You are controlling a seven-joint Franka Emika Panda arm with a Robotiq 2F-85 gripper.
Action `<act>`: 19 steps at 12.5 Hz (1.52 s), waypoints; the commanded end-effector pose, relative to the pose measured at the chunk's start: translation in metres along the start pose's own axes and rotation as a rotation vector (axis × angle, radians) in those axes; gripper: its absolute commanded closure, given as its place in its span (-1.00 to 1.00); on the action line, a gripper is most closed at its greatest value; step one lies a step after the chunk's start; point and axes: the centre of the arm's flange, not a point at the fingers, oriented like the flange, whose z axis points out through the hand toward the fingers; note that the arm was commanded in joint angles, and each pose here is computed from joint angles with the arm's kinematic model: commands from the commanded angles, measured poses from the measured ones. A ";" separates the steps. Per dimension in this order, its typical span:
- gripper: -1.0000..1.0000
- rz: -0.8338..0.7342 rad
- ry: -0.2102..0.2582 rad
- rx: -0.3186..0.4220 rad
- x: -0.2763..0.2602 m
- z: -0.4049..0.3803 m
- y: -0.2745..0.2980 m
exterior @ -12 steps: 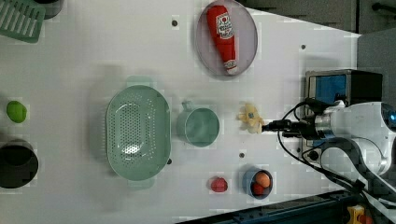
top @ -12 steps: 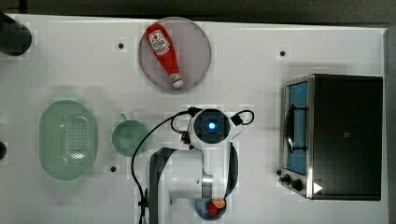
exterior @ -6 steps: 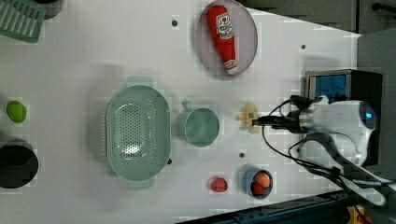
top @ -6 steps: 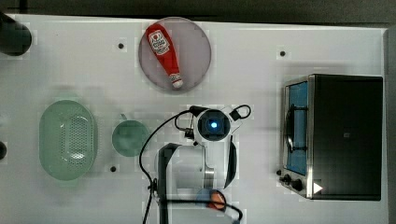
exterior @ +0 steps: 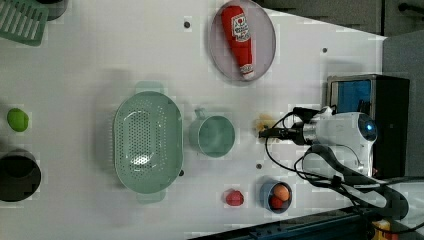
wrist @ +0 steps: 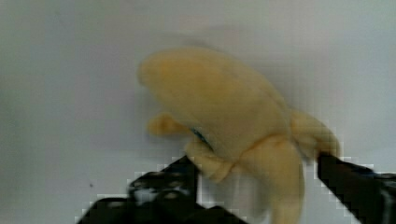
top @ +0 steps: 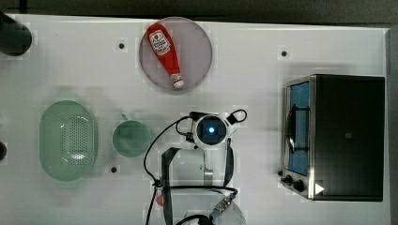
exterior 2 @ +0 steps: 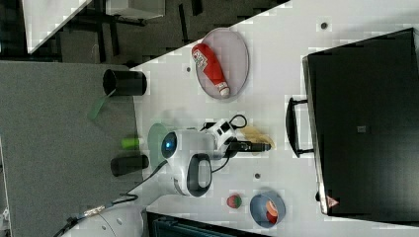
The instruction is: Pick Banana and place it in mug.
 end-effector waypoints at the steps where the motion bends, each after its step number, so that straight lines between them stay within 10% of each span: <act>1: 0.08 -0.048 0.067 0.009 0.009 -0.026 0.000; 7: 0.37 -0.010 0.121 0.021 0.013 -0.083 0.013; 19: 0.37 0.117 0.048 0.072 -0.055 -0.311 -0.076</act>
